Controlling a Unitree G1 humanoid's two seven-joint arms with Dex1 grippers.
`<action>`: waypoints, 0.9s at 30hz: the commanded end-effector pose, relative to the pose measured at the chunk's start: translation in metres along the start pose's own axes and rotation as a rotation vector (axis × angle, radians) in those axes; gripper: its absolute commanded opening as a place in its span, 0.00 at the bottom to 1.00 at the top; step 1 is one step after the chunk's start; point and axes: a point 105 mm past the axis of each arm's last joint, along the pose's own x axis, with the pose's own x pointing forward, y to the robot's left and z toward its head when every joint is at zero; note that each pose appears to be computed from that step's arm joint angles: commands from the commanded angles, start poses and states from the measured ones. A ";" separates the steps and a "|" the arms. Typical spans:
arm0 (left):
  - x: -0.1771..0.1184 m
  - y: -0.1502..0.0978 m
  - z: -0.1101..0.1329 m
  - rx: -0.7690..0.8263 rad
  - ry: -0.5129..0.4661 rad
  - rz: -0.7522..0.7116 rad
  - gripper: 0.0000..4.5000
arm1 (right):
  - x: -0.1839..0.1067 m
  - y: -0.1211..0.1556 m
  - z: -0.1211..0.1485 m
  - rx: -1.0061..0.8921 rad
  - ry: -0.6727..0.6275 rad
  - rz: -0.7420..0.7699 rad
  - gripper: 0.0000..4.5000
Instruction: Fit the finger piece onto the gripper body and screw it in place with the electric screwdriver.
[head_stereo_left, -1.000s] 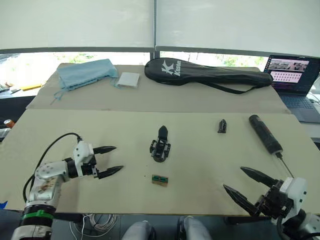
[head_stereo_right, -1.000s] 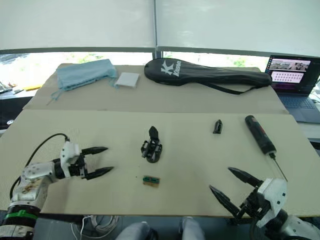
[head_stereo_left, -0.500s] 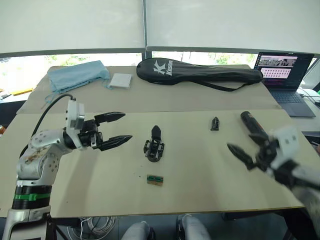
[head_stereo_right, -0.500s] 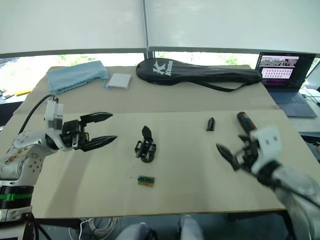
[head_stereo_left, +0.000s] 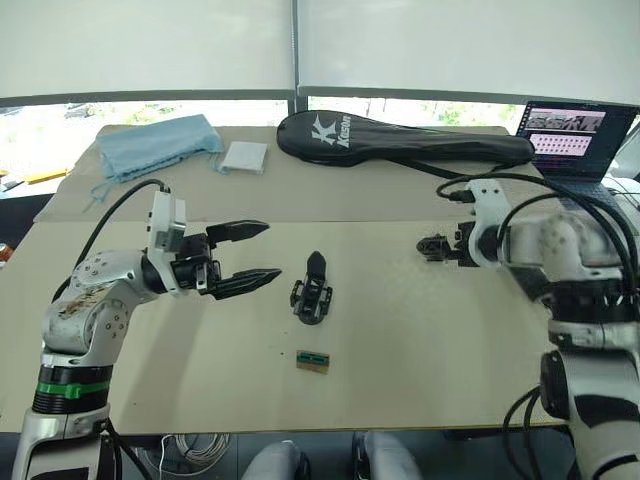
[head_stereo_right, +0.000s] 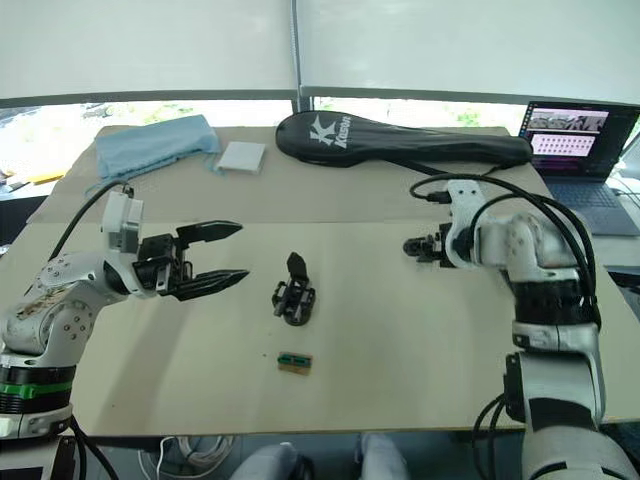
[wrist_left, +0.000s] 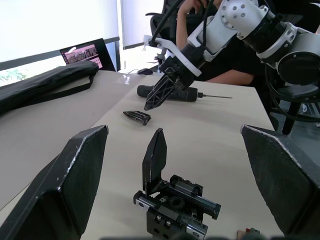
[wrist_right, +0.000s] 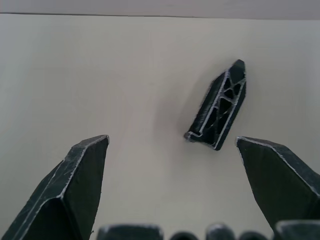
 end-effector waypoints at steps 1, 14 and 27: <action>0.002 -0.005 0.008 0.022 -0.020 -0.010 1.00 | 0.010 -0.016 0.015 0.051 -0.016 -0.082 1.00; 0.000 -0.009 0.010 0.007 -0.040 0.022 1.00 | 0.042 0.004 0.011 0.086 0.063 -0.060 1.00; 0.000 -0.012 0.009 -0.003 -0.049 0.038 1.00 | 0.059 0.016 0.002 -0.003 0.072 -0.079 0.66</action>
